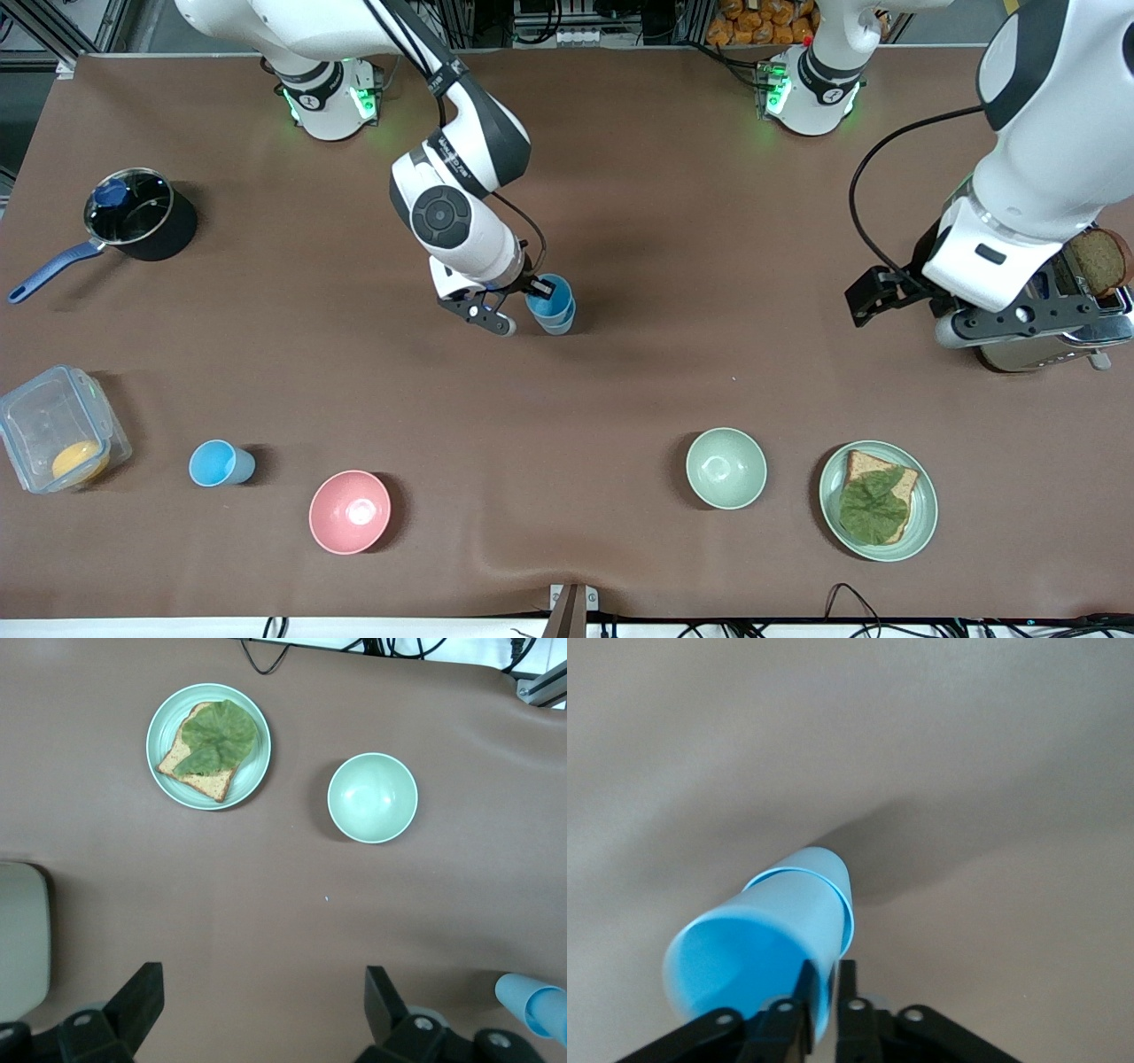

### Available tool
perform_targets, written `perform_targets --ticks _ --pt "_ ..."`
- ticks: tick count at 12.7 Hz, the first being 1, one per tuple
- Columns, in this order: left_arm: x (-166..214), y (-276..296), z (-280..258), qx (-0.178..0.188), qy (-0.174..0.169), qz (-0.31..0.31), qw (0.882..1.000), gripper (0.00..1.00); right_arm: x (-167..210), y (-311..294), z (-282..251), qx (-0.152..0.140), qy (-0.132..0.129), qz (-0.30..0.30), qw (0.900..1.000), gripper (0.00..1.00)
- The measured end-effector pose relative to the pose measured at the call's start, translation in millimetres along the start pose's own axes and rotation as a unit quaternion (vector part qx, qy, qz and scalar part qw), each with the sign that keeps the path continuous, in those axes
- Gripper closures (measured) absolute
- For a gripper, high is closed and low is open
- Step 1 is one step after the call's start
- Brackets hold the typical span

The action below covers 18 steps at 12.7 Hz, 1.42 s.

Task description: Stack blue cups with both arms

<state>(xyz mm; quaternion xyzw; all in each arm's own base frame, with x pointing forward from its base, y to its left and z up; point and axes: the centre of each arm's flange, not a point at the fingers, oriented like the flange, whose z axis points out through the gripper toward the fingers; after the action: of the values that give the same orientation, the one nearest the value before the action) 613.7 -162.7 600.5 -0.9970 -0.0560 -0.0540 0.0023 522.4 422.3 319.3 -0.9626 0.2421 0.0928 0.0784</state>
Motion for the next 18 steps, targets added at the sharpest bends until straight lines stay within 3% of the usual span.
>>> perform_targets --ticks 4,7,9,14,18 --pt "-8.3 -3.4 -10.1 0.005 -0.009 0.000 1.000 0.00 12.2 7.1 -2.6 -0.014 0.011 -0.007 1.000 0.33" --pt "-10.7 -4.3 -16.1 0.004 -0.006 0.000 1.000 0.00 49.3 35.8 -13.9 -0.047 -0.016 -0.047 0.998 0.01" --pt "-12.1 -5.0 -19.3 0.004 -0.004 -0.001 1.000 0.00 83.9 64.3 -33.0 -0.062 -0.034 -0.078 0.994 0.00" --pt "-12.4 -6.3 -19.5 0.004 -0.004 -0.001 1.000 0.00 134.1 129.9 -80.6 -0.109 -0.038 -0.161 0.980 0.00" --pt "-14.0 -15.5 -25.9 0.006 -0.006 -0.008 1.000 0.00 202.7 230.8 -136.4 -0.084 -0.058 -0.225 0.969 0.00"
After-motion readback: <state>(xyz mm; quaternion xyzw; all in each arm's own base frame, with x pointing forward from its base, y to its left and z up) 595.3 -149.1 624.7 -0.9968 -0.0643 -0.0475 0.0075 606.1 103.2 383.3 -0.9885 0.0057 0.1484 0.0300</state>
